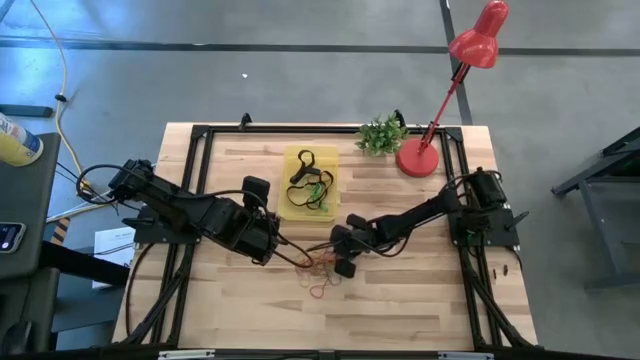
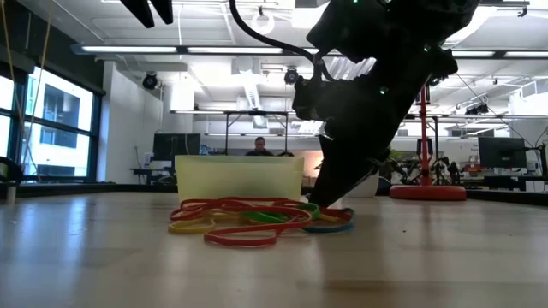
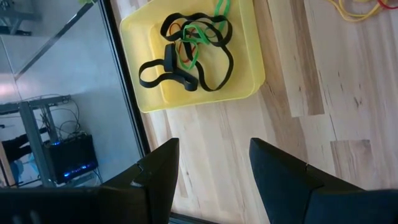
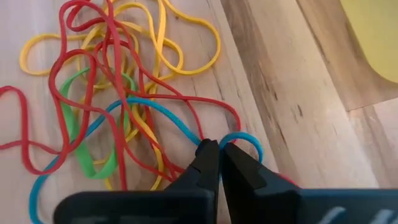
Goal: Pick and place rubber bands into bin
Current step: Put the blue rubber band into the yellow bin
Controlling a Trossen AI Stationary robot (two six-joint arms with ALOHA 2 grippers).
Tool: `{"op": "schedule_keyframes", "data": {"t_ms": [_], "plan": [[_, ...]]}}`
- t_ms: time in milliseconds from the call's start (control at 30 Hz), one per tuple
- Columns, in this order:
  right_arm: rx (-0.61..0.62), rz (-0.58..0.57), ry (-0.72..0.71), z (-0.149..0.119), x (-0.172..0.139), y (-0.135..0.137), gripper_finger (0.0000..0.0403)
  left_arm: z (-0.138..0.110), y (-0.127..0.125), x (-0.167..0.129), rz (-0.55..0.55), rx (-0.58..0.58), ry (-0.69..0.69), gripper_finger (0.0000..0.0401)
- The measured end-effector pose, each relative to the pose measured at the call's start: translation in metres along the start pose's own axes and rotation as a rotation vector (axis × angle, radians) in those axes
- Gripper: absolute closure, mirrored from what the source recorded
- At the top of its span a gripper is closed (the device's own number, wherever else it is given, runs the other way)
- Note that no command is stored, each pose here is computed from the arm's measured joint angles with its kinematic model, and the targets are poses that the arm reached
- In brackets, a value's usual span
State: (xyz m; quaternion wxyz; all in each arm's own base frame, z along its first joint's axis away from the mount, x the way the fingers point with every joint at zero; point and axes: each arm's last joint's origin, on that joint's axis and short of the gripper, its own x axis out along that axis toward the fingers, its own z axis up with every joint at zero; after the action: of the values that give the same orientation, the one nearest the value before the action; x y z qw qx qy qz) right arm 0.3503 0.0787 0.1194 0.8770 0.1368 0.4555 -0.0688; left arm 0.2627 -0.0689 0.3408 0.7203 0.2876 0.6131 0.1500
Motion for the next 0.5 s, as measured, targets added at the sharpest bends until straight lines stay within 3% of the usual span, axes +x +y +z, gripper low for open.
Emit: {"op": "schedule_keyframes", "data": {"t_ms": [500], "plan": [[-0.057,0.088,-0.109,0.021,-0.041,0.007,0.0401,0.0,0.0,0.0,0.014,0.0,-0.001,0.0215]]}}
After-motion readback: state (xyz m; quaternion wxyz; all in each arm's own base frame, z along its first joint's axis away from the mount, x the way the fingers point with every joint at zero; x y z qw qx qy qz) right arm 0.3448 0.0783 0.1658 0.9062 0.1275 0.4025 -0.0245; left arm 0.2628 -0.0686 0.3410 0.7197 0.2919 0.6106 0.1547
